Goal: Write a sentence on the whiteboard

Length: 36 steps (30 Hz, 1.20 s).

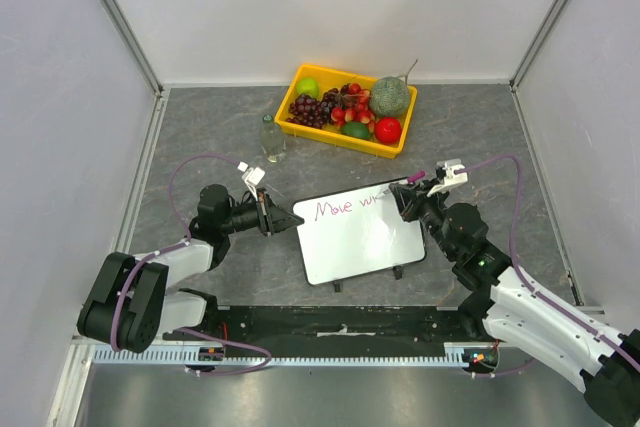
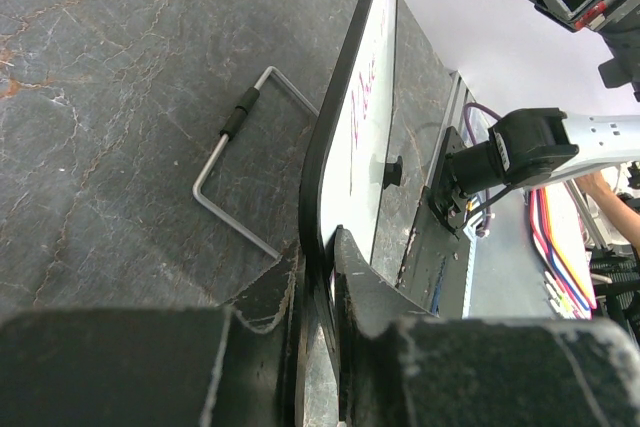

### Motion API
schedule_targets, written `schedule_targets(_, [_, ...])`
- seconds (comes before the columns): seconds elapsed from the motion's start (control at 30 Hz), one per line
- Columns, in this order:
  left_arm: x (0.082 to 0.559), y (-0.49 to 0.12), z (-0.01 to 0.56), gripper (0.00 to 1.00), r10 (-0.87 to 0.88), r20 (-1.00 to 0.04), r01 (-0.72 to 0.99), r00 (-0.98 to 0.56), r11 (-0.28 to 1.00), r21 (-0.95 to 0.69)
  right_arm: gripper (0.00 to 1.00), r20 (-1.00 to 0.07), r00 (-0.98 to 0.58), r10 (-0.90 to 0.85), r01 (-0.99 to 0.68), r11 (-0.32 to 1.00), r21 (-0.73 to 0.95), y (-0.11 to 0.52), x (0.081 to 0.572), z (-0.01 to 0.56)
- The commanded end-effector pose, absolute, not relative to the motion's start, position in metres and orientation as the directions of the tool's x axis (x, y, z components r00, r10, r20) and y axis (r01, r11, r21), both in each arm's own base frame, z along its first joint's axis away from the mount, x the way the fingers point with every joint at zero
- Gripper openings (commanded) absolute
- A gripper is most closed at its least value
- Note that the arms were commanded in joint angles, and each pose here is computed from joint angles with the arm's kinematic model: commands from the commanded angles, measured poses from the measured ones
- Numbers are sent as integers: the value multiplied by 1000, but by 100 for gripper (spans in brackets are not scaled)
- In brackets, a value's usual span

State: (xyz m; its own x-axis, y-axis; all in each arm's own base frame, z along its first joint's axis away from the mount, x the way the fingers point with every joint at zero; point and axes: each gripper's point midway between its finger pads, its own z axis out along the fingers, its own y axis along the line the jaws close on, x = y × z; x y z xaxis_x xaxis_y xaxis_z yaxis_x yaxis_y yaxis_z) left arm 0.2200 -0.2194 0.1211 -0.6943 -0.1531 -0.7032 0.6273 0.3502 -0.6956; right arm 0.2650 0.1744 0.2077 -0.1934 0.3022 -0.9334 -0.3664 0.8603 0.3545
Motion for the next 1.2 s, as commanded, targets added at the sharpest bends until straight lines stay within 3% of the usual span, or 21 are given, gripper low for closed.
schedule_targets(0.0, [218, -217, 115, 2, -123, -747, 670, -653, 366, -646, 0, -935, -179, 307, -332, 876, 351, 168, 269, 204])
schedule_targets(0.4, [218, -218, 115, 2, -120, -747, 672, -654, 363, -646, 0, -943, -169, 285, -271, 907, 323, 152, 268, 201])
schedule_targets(0.8, [218, -217, 115, 2, -121, -747, 671, -653, 364, -646, 0, -929, -103, 356, -337, 866, 369, 162, 268, 247])
schedule_targets(1.17, [219, -217, 115, 2, -123, -747, 670, -653, 366, -646, 0, -933, -116, 342, -342, 868, 361, 169, 275, 243])
